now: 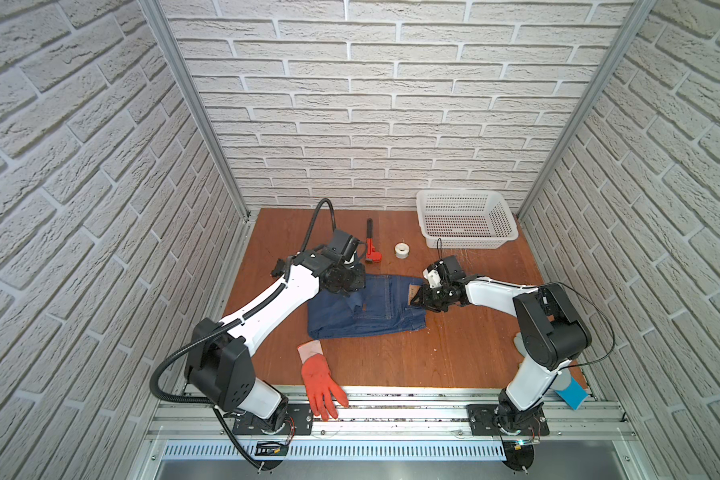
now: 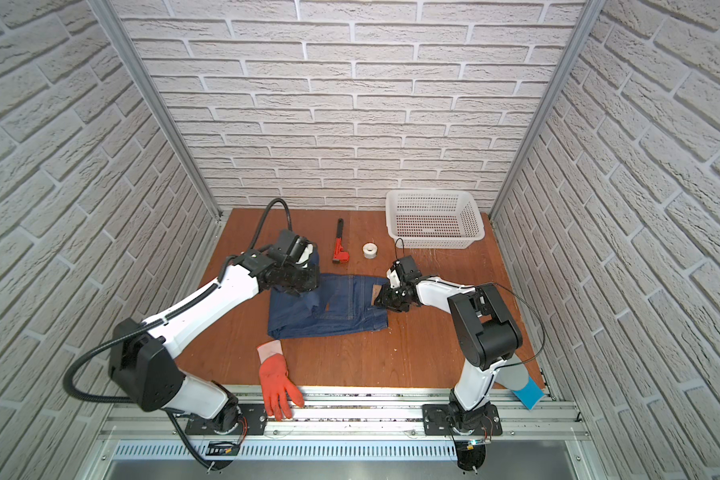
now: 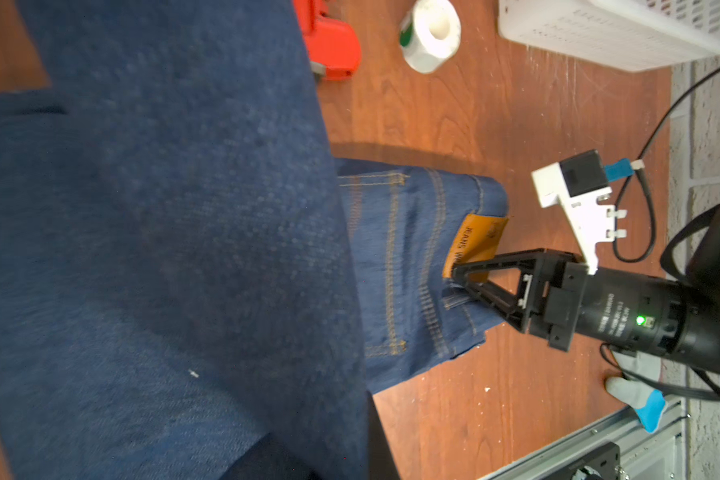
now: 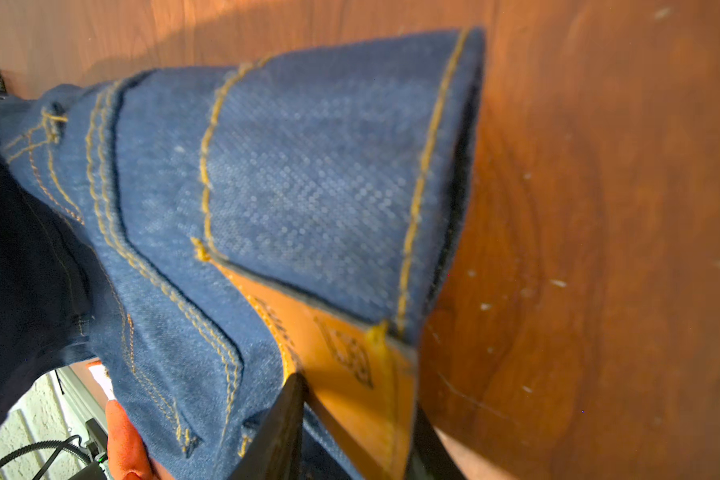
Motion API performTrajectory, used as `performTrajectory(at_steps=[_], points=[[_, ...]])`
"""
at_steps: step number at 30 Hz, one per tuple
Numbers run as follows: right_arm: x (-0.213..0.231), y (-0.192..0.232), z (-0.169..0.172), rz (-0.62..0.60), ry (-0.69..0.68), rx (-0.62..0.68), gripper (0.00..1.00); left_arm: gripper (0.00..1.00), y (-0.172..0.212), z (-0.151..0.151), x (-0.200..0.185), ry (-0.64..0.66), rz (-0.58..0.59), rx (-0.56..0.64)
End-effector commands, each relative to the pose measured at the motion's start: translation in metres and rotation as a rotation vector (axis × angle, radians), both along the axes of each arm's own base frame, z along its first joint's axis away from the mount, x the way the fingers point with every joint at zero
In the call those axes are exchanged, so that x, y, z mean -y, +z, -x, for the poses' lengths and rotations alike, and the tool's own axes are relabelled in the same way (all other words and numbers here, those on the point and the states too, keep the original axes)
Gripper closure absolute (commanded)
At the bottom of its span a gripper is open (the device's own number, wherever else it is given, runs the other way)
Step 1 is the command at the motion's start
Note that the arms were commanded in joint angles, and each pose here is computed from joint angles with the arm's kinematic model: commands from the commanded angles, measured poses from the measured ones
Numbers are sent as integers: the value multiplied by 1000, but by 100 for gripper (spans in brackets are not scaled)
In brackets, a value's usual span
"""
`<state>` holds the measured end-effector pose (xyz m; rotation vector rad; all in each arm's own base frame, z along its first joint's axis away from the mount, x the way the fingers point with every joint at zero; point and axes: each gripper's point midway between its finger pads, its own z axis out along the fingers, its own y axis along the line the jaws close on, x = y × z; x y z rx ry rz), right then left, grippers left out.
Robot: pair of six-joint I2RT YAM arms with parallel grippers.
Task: Fold and stack the trousers
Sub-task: 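Fold the leg end with the left gripper over onto the waistband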
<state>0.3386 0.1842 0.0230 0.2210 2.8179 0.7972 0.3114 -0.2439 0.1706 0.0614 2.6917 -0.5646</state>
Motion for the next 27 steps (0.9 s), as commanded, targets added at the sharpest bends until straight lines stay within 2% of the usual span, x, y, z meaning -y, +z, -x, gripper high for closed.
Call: performTrajectory(at_steps=[1,11,27], points=[[-7,-12,14,11,34,-52,66,100,9,-17,40,-28,59,67],[-4,-16,15,36,38,-58,66,100,-18,-22,111,-123,56,20],[-5,-13,13,35,41,-52,63,100,-30,10,141,-223,5,-67]])
